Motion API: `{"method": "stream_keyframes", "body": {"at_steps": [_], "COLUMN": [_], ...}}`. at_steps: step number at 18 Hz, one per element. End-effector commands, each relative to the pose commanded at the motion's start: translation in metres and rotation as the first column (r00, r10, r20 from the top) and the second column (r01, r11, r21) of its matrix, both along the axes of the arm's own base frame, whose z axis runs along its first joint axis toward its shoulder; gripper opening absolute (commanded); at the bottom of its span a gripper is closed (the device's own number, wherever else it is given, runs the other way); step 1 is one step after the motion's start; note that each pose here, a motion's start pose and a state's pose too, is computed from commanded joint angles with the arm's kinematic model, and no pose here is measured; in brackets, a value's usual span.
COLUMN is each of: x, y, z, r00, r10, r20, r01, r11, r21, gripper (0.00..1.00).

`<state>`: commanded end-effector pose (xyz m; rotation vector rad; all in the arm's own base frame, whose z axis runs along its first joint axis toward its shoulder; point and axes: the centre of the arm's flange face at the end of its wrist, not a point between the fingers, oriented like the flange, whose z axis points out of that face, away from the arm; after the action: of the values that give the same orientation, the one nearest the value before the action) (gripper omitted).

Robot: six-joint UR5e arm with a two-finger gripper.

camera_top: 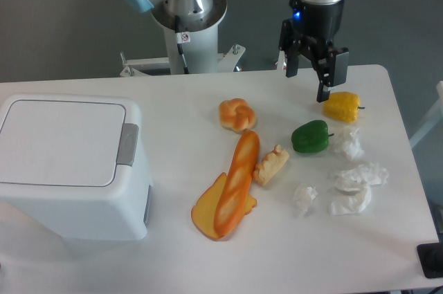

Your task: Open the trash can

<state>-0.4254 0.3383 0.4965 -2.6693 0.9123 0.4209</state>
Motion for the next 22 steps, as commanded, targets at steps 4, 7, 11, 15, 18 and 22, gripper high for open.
{"method": "stream_keyframes", "body": {"at_steps": [4,7,11,15,18,22], "x": [0.002,0.004,0.006,0.012,0.016,0.032], "y": [0.001,0.005,0.006,0.014,0.021,0.038], "z": [-0.002,-0.003,-0.004,-0.004,-0.003,-0.003], "r00": [1.000,1.000,0.999,0.986,0.974,0.933], "r10": [-0.003,-0.012,0.045,0.145,0.196,0.312], "r20": [0.003,0.004,0.030,0.080,0.109,0.179], "r01": [0.003,0.012,-0.045,-0.148,-0.201,-0.324], "r11": [1.000,1.000,0.999,0.989,0.979,0.945], "r21": [-0.001,-0.002,0.008,0.027,0.034,0.041], "gripper": [1.00,1.00,1.00,1.00,1.00,1.00]}}
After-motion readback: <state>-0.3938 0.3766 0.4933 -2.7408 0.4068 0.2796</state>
